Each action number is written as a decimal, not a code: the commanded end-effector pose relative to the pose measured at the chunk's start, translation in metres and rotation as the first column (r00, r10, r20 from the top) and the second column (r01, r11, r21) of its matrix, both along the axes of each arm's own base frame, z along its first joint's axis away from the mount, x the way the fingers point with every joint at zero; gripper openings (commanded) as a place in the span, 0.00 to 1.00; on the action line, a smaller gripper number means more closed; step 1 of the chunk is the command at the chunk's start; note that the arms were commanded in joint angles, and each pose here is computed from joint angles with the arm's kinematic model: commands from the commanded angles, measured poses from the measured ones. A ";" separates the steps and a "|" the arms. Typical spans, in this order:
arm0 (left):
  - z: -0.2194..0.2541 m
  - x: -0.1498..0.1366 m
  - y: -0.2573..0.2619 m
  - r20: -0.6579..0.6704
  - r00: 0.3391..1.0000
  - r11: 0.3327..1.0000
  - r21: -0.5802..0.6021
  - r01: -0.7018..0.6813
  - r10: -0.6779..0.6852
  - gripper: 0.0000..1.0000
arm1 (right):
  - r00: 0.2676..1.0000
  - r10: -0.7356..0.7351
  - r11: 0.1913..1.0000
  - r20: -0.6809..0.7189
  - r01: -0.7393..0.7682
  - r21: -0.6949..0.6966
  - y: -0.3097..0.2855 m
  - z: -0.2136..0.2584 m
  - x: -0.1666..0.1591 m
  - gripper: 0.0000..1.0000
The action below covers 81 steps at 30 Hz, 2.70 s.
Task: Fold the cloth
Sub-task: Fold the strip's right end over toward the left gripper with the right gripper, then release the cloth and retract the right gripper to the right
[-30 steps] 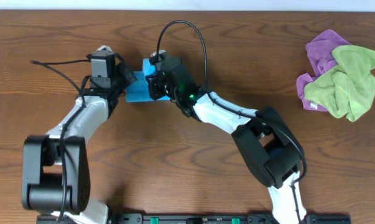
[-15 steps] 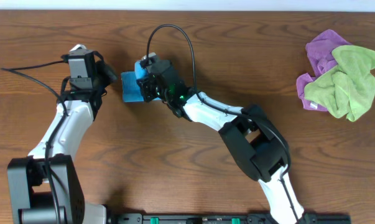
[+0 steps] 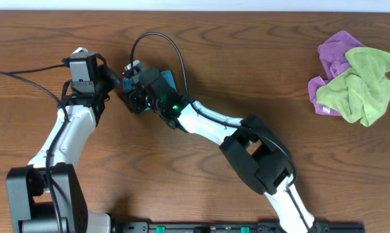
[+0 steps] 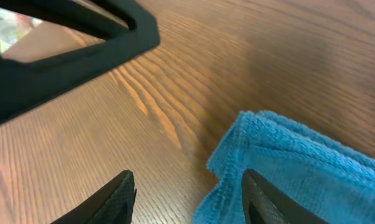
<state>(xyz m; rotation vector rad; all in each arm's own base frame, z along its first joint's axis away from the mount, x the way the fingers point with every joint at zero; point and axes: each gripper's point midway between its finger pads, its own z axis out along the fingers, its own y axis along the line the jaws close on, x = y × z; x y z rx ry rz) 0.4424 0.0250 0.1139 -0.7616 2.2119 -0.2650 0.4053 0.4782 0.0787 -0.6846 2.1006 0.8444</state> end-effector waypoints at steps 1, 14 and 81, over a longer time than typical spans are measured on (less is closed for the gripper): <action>0.008 -0.002 0.009 0.015 1.000 1.000 0.023 -0.018 0.018 0.26 | 0.999 -0.020 1.000 0.036 0.020 0.007 -0.007 0.019 0.013 0.56; 0.022 -0.003 -0.003 0.050 0.998 0.999 -0.033 0.039 -0.037 0.95 | 0.986 -0.163 0.985 0.016 0.164 -0.047 -0.081 0.082 0.041 0.99; -0.101 -0.060 -0.078 -0.369 0.907 0.904 -0.426 0.029 -0.204 0.95 | 0.792 -0.587 0.793 -0.168 0.523 -0.312 -0.408 0.040 -0.193 0.99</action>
